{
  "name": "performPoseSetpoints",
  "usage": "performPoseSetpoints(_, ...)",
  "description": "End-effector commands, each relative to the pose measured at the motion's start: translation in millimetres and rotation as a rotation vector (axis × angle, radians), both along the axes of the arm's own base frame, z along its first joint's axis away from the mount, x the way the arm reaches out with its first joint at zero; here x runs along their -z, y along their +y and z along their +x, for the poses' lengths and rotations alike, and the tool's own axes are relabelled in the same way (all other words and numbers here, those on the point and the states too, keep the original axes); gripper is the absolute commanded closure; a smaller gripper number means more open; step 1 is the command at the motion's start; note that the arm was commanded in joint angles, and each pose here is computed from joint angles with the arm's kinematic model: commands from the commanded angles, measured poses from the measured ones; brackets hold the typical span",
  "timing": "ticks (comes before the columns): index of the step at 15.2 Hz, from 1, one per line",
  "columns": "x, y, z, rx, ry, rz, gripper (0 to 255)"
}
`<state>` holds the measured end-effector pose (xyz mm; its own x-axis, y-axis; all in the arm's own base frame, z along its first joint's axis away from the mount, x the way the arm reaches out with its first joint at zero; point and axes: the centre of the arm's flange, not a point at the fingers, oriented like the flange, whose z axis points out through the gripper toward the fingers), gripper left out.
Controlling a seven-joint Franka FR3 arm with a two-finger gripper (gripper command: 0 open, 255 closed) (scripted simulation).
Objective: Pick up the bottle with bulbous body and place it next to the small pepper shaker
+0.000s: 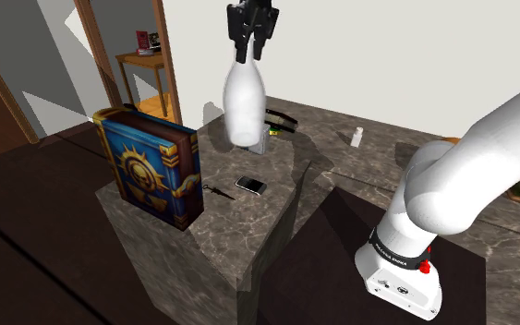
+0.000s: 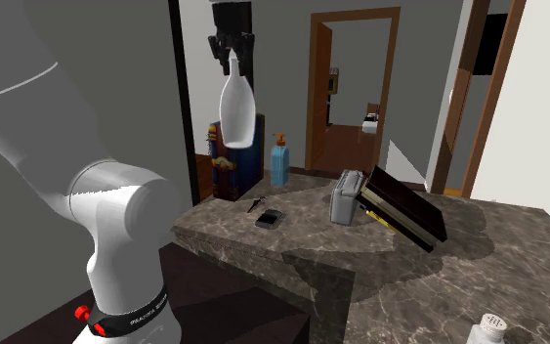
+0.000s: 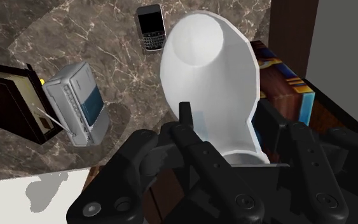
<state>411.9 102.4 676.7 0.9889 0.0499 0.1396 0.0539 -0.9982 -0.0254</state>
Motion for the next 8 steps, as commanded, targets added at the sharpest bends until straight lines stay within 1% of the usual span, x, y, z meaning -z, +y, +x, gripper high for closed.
performPoseSetpoints(1, -11.3, -0.6, -0.1, 0.000, 0.000, 0.000, 255)
performPoseSetpoints(8, -48.3, -0.6, -0.1, 0.000, 0.000, 0.000, 255)
